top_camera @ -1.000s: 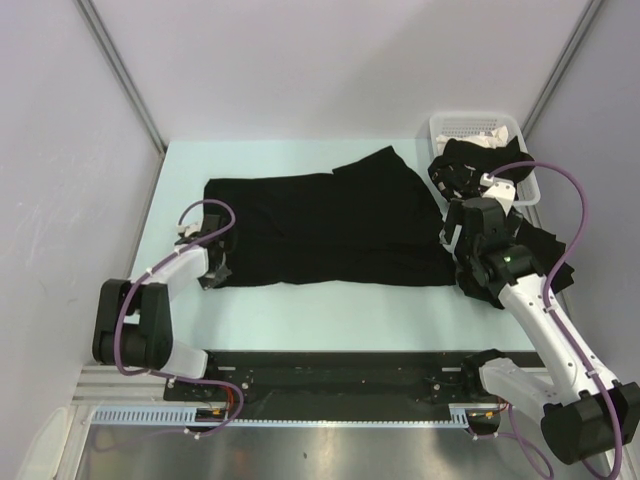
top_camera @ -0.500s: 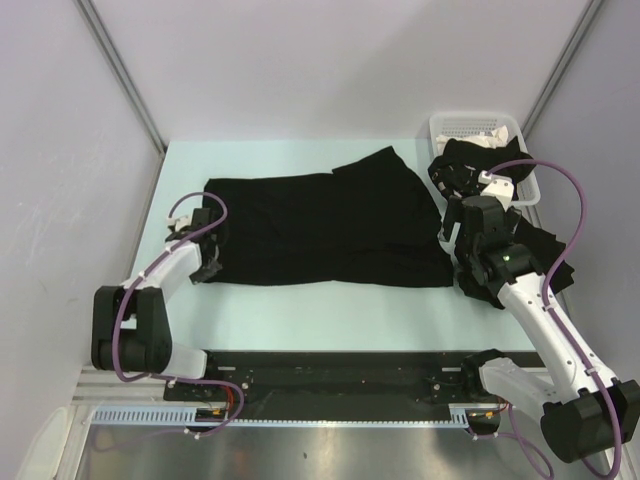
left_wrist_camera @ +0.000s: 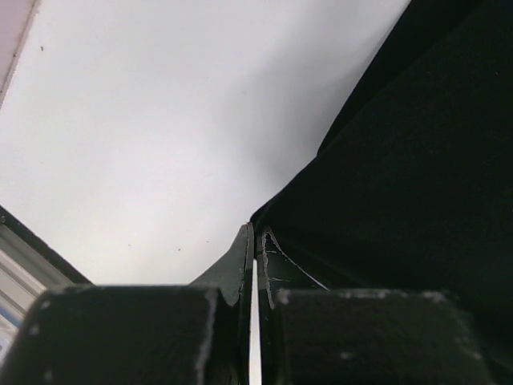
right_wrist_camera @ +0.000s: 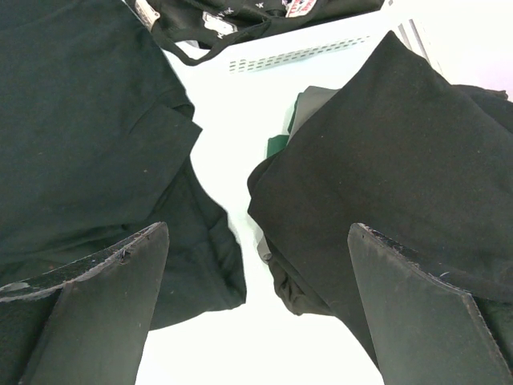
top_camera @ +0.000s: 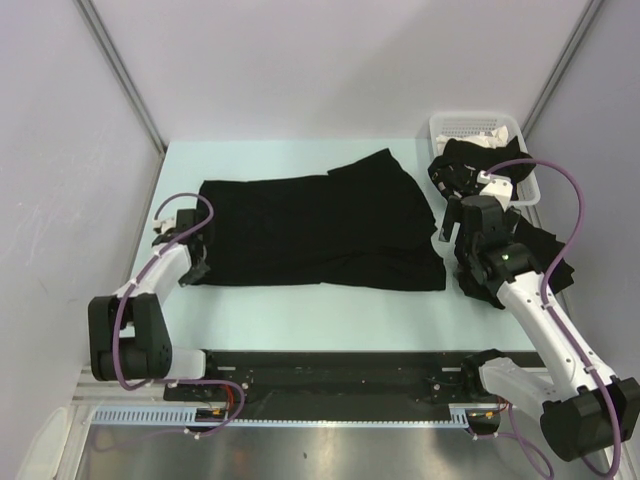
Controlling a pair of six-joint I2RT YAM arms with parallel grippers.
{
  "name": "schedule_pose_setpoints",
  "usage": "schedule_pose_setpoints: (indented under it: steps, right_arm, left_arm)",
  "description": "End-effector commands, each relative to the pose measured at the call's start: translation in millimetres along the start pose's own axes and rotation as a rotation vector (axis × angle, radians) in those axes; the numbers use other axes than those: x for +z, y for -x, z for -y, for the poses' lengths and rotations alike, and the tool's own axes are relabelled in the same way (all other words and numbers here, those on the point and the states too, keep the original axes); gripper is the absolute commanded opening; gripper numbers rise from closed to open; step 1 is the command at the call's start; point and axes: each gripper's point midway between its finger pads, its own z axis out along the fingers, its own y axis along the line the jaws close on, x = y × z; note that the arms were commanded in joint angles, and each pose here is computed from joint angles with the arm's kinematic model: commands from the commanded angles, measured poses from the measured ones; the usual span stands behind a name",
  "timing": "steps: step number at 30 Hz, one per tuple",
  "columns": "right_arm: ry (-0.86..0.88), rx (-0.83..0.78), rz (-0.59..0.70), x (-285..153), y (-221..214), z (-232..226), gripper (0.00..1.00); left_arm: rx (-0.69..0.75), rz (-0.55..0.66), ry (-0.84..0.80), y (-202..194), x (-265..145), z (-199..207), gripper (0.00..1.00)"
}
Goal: Fold and stack the t-shirts
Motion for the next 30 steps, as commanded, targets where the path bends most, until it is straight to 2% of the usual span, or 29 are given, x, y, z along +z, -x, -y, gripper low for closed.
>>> schedule_pose_setpoints:
  steps: [1, 19, 27, 30]
  right_arm:
    - [-0.008, 0.023, 0.064, -1, 24, -2, 1.0]
    - [-0.017, 0.001, 0.037, 9, 18, -4, 1.0]
    - [0.012, -0.024, 0.028, 9, 16, -8, 1.0]
    - [0.032, -0.031, 0.036, 6, 19, -10, 1.0]
  left_arm:
    - [0.02, 0.019, 0.036, 3, -5, -19, 0.0]
    - [0.003, 0.006, 0.056, 14, -12, -32, 0.01]
    - [-0.017, 0.036, 0.037, 28, -20, -30, 0.2]
    - [-0.027, 0.057, 0.024, 35, -25, -28, 0.34]
